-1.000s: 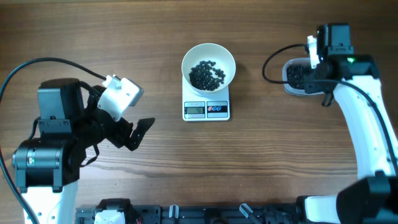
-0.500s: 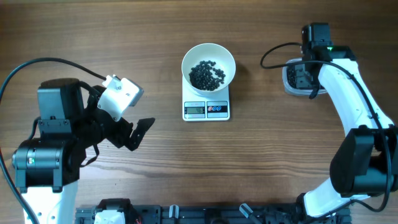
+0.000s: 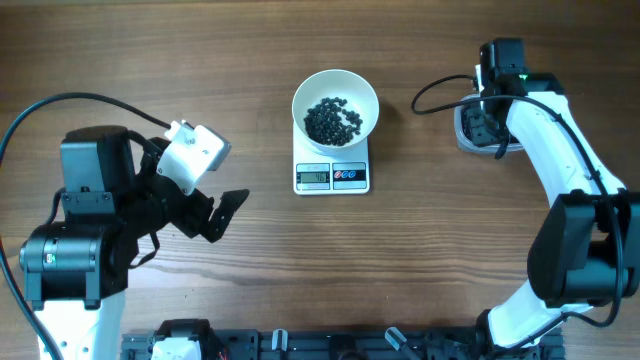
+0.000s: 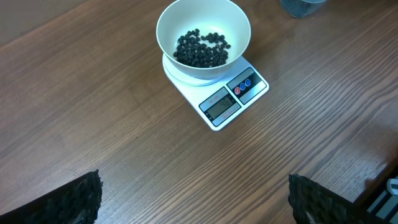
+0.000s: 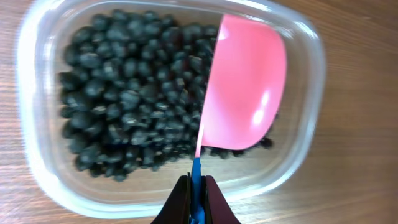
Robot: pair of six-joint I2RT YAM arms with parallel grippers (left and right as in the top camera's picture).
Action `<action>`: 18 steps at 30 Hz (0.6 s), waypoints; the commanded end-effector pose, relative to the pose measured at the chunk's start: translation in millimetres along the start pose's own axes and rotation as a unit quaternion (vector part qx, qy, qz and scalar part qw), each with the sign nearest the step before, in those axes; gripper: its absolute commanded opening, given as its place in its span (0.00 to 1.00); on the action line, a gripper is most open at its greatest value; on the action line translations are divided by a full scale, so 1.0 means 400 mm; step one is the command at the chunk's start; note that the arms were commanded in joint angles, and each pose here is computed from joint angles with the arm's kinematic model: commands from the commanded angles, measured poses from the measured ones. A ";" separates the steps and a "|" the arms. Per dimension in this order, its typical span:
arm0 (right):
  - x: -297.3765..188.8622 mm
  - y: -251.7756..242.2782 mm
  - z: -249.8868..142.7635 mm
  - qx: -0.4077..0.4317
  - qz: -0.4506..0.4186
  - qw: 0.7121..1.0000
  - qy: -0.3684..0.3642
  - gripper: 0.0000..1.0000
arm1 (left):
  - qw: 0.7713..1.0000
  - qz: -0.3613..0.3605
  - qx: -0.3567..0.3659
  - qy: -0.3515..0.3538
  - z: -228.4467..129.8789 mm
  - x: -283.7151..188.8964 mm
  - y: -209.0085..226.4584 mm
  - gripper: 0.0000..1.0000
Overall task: Scoop item into bowl and weigh 150g on scale
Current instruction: 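Move the empty scoop right back over the bean tub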
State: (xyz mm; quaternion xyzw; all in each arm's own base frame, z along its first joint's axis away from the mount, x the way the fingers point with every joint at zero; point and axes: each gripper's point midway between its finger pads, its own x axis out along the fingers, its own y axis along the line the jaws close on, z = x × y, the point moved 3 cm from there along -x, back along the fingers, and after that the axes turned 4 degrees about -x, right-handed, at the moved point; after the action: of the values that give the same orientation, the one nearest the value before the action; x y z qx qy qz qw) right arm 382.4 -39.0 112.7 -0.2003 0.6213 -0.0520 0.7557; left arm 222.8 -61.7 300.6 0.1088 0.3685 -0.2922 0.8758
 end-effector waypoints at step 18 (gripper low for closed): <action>0.026 0.084 -0.026 0.053 0.227 0.973 0.001 0.04 | 1.000 -0.004 0.011 -0.012 0.015 -0.010 -0.002 1.00</action>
State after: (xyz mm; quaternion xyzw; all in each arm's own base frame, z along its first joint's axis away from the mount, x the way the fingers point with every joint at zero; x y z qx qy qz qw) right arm 376.2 -31.8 102.9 -0.0787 0.6325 0.0355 0.7697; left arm 222.8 -61.7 300.4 0.1087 0.3688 -0.2922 0.8756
